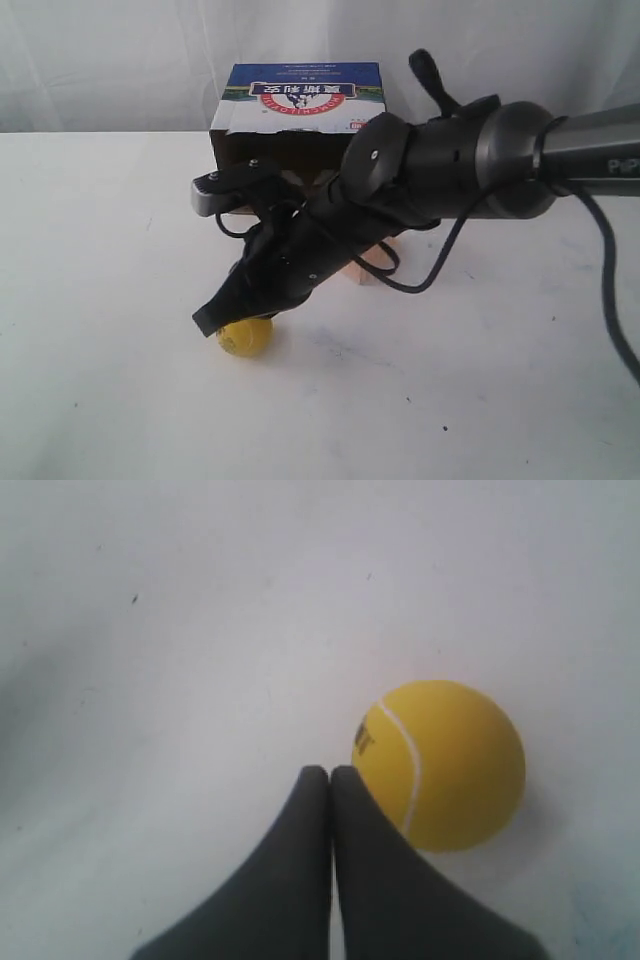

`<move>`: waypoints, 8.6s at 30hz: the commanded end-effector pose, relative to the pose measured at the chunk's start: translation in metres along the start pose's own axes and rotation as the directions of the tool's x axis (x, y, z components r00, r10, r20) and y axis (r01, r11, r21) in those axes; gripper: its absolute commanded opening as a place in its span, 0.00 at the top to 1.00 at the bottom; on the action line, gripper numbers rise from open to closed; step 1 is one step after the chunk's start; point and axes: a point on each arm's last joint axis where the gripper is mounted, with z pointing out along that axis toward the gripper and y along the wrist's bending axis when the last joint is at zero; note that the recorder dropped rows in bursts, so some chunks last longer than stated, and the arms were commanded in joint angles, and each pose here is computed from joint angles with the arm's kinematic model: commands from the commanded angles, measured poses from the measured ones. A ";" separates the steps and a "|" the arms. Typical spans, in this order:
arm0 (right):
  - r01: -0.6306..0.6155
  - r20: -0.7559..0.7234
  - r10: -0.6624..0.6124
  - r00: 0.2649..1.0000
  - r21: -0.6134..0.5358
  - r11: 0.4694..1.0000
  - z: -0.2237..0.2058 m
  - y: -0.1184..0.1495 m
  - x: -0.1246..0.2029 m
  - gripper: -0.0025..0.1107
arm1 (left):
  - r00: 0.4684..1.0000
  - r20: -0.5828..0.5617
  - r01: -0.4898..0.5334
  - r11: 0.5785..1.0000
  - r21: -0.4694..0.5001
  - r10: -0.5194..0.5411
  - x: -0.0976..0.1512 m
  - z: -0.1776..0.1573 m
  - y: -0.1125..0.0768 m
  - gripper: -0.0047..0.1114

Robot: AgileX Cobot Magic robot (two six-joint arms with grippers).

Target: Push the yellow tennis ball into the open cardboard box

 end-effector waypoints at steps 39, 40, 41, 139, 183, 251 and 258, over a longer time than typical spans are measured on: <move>0.026 0.077 -0.030 0.997 0.061 0.998 0.069 -0.018 -0.026 0.98 | 1.000 -0.001 -0.021 1.000 -0.008 0.021 0.001 0.000 0.001 0.96; 0.026 0.077 -0.030 0.997 0.061 0.998 0.069 -0.018 -0.026 0.98 | 1.000 -0.002 -0.028 1.000 -0.011 0.028 0.001 0.000 0.001 0.96; 0.026 0.077 -0.030 0.997 0.061 0.998 0.069 -0.018 -0.026 0.98 | 0.999 -0.002 -0.033 0.999 -0.013 0.033 0.001 0.000 0.001 0.96; -0.192 -0.250 0.525 0.814 0.737 0.649 -0.224 -0.094 0.147 0.98 | 0.986 -0.007 -0.131 0.808 0.575 0.165 -0.056 0.178 -0.085 0.96; -0.324 -0.272 0.522 0.808 0.535 0.780 -0.209 -0.076 0.142 0.98 | 0.992 0.012 -0.105 0.790 0.604 0.123 -0.064 0.244 -0.105 0.96; -0.347 -0.274 0.539 0.797 0.522 0.779 -0.208 -0.074 0.143 0.98 | 0.980 0.041 -0.197 0.901 0.386 0.196 -0.085 0.270 -0.087 0.96; -0.347 -0.277 0.540 0.795 0.521 0.779 -0.208 -0.073 0.143 0.98 | 0.995 -0.074 -0.039 0.958 0.285 0.062 -0.057 0.247 -0.071 0.96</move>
